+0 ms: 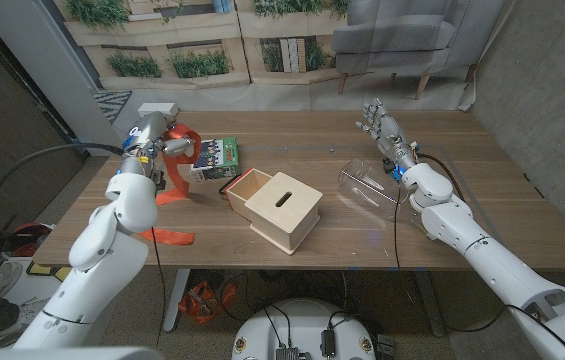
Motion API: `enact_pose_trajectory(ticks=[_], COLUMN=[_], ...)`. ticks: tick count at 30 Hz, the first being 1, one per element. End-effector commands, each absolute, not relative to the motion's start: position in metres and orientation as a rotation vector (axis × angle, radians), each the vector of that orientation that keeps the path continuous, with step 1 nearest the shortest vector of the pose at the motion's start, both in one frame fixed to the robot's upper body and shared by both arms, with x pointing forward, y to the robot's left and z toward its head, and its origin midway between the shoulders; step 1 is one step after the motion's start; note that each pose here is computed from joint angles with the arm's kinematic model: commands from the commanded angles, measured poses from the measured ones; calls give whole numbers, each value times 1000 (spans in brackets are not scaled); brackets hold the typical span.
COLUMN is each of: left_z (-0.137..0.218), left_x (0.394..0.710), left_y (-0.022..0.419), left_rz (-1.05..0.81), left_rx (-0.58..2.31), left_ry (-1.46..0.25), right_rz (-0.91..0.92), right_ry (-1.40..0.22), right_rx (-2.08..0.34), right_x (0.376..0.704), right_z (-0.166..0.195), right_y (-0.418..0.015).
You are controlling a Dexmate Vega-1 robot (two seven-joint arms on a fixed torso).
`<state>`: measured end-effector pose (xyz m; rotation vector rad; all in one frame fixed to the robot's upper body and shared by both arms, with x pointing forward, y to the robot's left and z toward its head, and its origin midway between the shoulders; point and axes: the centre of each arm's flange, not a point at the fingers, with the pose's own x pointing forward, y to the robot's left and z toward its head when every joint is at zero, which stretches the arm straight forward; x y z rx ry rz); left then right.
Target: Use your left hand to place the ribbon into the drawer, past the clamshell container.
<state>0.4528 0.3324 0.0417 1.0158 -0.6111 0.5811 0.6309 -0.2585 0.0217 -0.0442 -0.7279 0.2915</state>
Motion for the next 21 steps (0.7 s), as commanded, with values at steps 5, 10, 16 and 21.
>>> enact_pose_trajectory(ticks=[5,10,16,21], left_z=[51,52,54,54], left_x=[456,456,455,455], left_y=[323,320,317,313], left_rz=[444,436,419,413], left_rx=[1137,1167,1192,1221], left_ry=[-758,-811,-873,-918], right_rz=[287,289,288,288], right_ry=[-724,-727,-726,-729], right_rx=[-32,-31,-26,-28], right_x=[633,633,634,633], right_z=[18,19,18,18], right_y=[-261,-261,-261,-261])
